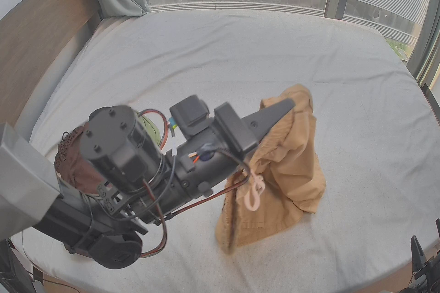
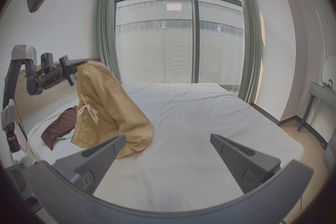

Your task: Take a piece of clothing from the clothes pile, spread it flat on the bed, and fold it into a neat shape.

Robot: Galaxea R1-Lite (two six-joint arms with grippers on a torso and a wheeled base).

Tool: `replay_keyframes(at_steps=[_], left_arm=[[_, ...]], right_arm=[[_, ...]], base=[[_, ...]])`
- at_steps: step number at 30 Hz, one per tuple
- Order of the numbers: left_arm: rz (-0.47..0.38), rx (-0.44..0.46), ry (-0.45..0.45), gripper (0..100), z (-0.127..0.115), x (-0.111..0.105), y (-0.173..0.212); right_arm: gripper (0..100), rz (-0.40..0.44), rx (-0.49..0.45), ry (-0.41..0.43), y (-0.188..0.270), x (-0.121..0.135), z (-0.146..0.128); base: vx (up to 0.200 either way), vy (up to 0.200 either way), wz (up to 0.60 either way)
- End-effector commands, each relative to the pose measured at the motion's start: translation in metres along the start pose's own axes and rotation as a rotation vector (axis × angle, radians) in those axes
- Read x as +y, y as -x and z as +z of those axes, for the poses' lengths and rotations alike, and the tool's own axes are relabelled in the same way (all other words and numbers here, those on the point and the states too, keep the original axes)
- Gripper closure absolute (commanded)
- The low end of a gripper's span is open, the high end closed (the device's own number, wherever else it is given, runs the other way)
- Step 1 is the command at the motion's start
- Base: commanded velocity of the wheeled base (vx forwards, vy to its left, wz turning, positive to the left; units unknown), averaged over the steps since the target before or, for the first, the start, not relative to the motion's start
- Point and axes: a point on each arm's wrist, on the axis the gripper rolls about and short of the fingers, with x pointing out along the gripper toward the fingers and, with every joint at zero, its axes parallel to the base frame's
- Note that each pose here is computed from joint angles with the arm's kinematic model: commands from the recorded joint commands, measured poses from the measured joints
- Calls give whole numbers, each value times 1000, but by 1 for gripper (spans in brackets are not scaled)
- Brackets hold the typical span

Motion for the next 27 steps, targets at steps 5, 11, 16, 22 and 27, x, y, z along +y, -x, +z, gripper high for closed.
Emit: replay_keyframes(at_steps=[5, 11, 16, 22, 27], left_arm=[[164, -4, -67, 100, 13, 36, 53], [198, 5, -149, 100, 22, 43, 65], [238, 8, -242, 100, 27, 50, 74], [291, -6, -346, 100, 36, 53, 91], [344, 5, -424, 100, 38, 59, 103]], right_arm=[[0, -1, 6, 0, 0, 0, -5], [0, -1, 6, 0, 0, 0, -5], [0, -1, 7, 0, 0, 0, -5], [0, 0, 6, 0, 0, 0, -5], [0, 0, 6, 0, 0, 0, -5]], base=[[0, 0, 0], [0, 0, 0], [0, 0, 0], [0, 0, 0], [0, 0, 0]])
